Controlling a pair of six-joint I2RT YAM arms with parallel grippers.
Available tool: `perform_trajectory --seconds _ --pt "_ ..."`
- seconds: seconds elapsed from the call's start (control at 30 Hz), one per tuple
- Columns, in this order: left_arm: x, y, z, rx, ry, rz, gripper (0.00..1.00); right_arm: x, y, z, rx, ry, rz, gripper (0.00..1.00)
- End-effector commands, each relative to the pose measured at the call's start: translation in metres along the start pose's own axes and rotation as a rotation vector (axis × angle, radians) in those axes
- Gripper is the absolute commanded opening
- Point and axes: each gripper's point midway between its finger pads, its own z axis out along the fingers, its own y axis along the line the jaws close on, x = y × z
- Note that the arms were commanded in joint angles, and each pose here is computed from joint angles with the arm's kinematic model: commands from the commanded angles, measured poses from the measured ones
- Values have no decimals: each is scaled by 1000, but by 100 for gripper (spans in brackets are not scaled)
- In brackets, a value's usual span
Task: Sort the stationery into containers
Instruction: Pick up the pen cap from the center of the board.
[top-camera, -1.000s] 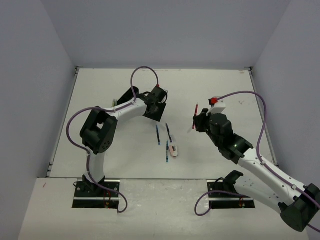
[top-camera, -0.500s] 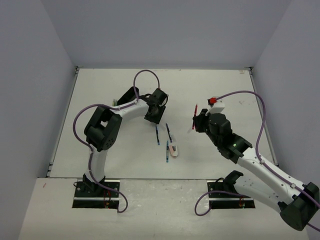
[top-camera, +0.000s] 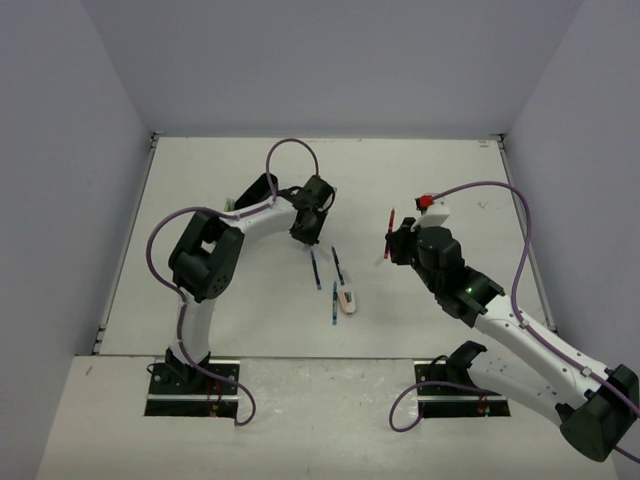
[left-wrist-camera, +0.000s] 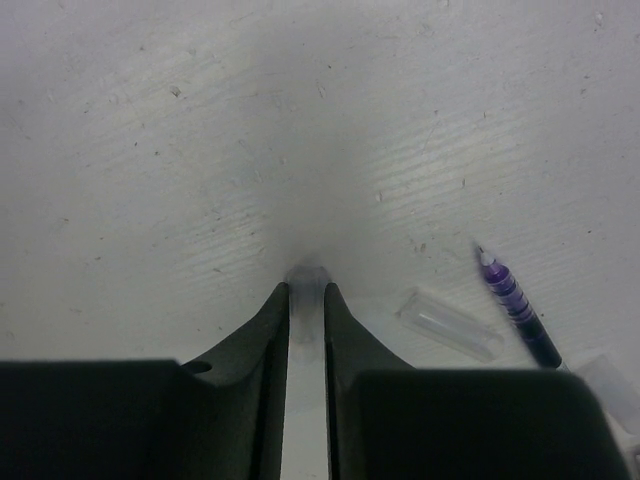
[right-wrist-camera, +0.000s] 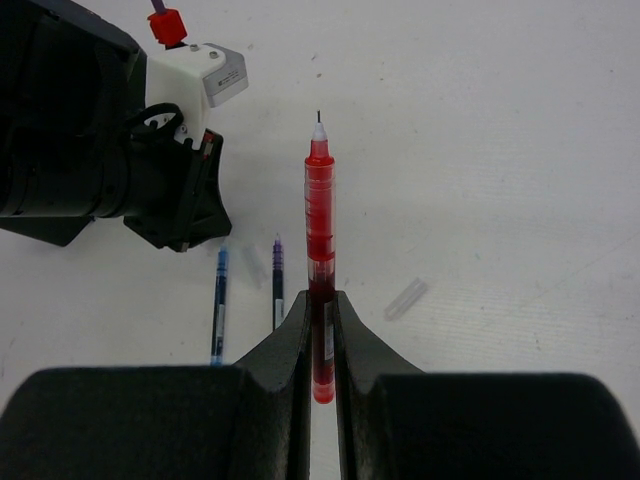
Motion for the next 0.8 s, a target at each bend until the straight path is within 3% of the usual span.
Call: perform_trajectory --seconds 0.0,0.2,0.33,0.47,0.57,0.77 --pt "10 14 16 -11 44 -29 1 -18 8 -3 -25 -44 12 0" --pt "-14 24 -14 -11 -61 -113 0 -17 9 -2 -30 -38 10 0" --pt "-40 25 -57 17 -201 -155 0 -18 12 -4 -51 -47 11 0" --pt "-58 22 -115 93 -373 -205 0 -16 25 -7 -143 -51 -4 0" --pt "-67 14 -187 218 -563 -238 0 -14 45 -12 -267 -50 -36 0" --pt "-33 4 -296 449 -853 -210 0 -8 99 -45 -633 -32 -81 0"
